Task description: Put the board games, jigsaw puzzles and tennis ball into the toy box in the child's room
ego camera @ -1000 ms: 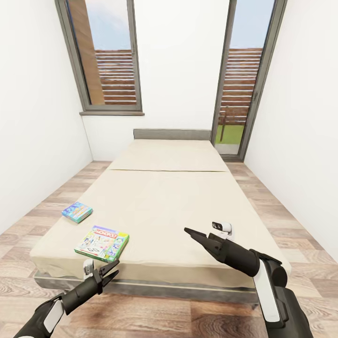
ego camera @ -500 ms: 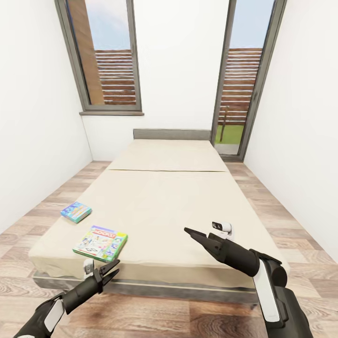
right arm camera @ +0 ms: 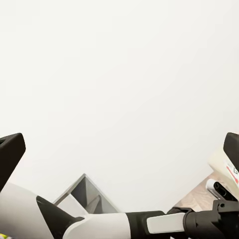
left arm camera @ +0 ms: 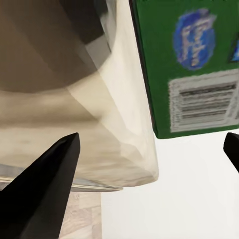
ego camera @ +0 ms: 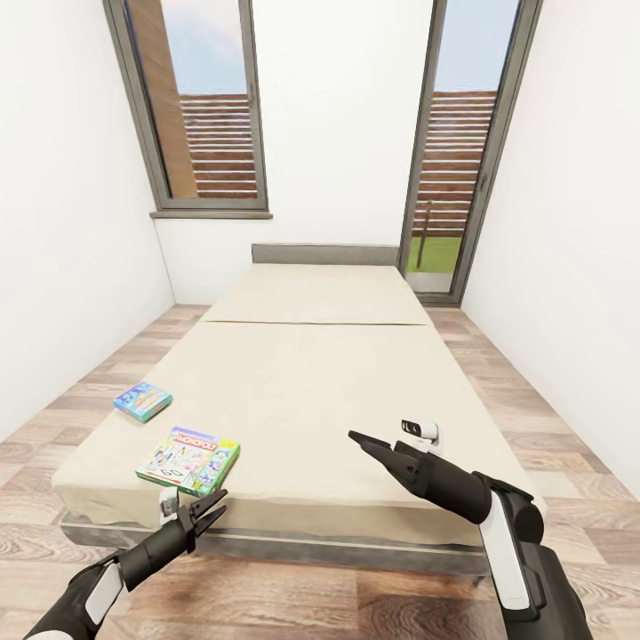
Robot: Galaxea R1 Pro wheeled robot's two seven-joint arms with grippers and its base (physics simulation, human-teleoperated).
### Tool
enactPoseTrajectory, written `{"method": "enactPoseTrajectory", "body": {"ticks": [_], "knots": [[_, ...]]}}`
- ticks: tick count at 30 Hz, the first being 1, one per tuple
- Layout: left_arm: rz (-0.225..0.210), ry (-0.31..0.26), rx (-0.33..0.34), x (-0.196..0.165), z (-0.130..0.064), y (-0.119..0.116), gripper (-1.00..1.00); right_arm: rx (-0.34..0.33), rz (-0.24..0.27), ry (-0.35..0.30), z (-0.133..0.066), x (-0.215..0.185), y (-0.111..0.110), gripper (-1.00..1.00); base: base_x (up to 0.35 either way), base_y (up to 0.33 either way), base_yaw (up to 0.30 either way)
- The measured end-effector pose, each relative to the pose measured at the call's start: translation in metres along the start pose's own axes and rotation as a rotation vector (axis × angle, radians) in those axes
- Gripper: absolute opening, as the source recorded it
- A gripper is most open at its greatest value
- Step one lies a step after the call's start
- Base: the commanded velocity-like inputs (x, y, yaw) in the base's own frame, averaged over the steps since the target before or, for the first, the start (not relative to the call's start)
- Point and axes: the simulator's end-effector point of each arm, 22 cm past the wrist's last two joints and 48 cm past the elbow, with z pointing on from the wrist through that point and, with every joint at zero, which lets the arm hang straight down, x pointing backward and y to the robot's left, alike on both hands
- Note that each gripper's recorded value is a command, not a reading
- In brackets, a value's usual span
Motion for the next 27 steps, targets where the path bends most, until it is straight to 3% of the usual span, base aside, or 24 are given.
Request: {"method": "enactPoseTrajectory", "body": {"ticks": [27], "knots": [[-0.001, 0.001, 0.001, 0.0000, 0.0000, -0.0003, 1.00, 0.000, 0.000, 0.000, 0.0001, 0.0002, 0.0000, 1.00, 0.000, 0.000, 0.000]]}}
